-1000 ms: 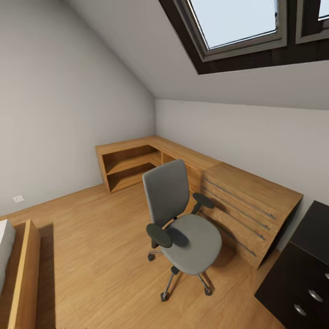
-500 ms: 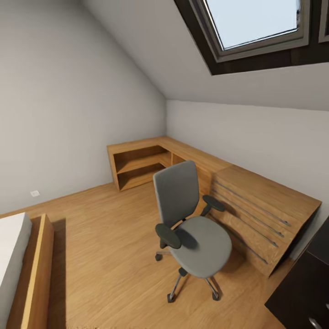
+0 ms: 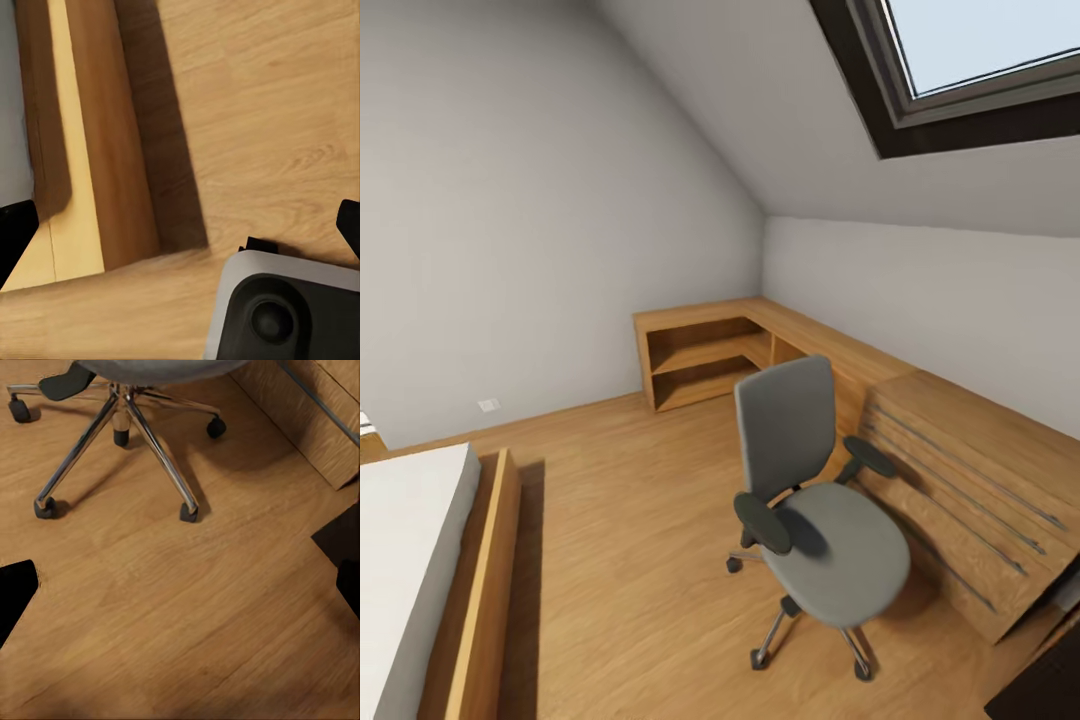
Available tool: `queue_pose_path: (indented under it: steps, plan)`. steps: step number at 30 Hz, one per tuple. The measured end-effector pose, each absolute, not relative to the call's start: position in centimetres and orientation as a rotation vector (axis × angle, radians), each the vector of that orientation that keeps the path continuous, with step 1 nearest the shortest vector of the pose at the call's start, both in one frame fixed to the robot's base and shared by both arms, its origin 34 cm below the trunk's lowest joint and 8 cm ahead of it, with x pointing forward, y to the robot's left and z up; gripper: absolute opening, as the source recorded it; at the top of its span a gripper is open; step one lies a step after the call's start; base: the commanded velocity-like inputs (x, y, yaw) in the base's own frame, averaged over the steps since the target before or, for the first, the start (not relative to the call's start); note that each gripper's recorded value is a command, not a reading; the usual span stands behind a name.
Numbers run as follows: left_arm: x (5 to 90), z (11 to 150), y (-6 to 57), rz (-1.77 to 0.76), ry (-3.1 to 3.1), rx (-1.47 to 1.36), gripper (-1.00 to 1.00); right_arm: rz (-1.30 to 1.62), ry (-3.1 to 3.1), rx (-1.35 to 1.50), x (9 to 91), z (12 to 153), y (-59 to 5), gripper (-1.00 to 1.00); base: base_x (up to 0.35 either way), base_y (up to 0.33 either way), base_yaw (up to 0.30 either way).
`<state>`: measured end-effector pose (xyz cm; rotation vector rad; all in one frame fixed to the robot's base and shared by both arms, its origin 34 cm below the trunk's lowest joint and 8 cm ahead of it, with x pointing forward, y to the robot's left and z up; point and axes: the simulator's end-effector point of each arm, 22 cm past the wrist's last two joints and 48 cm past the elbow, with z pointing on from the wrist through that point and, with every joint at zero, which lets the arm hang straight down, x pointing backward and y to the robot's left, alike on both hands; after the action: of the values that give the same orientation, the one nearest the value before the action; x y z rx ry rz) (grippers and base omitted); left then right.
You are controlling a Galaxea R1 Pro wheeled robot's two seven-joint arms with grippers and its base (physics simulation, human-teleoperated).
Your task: In the bedroom, organize the workspace by keeping the computer under the desk, ensuring the monitor is on the desk, placing the keyboard on the desk next to the monitor, placing the mouse on the desk next to the keyboard, moving the folder from the swivel chair onto the desk next to the mouse, stacking the notebook on top of the folder with the pen on top of the notebook, and positioning the swivel chair next to the desk.
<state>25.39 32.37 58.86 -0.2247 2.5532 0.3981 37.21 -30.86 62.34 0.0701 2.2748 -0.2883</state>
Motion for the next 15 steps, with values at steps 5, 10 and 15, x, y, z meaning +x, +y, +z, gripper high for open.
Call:
queue_pose_path:
  steps: [5,10,15]
  plan:
    - [25.31,58.83,32.36,0.398,2.555,-0.224,1.0,-0.289,2.284,0.069,37.03,62.17,-30.86,1.0,0.291,0.0,0.26]
    - [25.3,58.8,32.35,0.398,2.557,-0.222,1.0,-0.293,2.293,0.07,36.89,62.01,-30.93,1.0,0.028,0.0,0.27]
    - [25.28,58.8,32.36,0.399,2.557,-0.223,1.0,-0.297,2.292,0.08,36.89,62.02,-31.05,1.0,0.004,0.0,0.278]
